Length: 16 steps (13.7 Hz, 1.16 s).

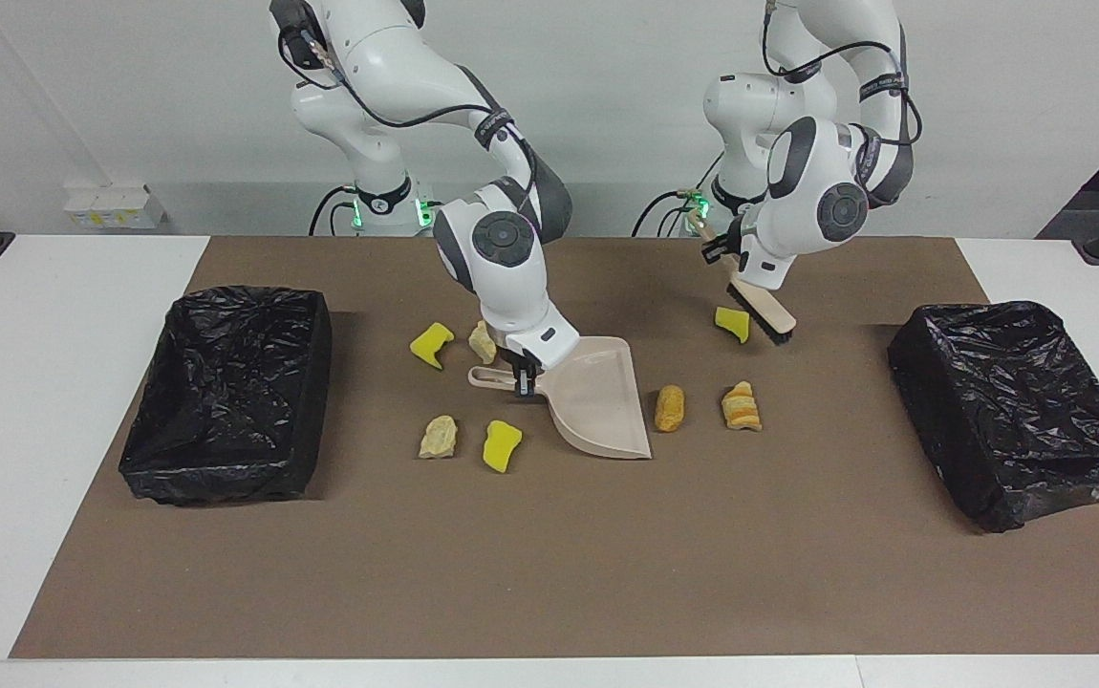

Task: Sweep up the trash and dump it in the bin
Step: 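Sweep the remaining chunks and sponge into the dustpan with the brush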

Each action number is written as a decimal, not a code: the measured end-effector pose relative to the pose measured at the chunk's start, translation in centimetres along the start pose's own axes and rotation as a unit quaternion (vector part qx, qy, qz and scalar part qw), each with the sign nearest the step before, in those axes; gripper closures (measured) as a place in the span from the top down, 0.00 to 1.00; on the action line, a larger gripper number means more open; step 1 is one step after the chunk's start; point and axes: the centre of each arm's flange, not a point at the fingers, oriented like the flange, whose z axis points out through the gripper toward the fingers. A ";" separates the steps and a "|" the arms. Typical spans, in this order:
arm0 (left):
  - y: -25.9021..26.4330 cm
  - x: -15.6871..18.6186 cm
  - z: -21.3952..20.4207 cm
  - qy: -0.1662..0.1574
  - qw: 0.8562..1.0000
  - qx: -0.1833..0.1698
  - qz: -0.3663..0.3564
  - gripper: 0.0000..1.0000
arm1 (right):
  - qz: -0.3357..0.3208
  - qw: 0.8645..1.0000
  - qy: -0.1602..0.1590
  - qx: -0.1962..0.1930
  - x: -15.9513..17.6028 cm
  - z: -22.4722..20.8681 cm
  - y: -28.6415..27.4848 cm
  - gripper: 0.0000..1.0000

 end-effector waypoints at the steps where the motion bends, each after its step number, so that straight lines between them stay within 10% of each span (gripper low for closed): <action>1: 0.6 0.6 0.1 0.007 1.000 -0.015 -0.004 0.27 | 0.000 1.000 0.000 0.000 0.0 0.0 0.0 0.31; 16: 14.6 1.6 -6.5 0.032 0.991 -0.077 0.108 0.27 | 0.000 1.000 0.001 -0.001 0.0 0.0 0.0 0.31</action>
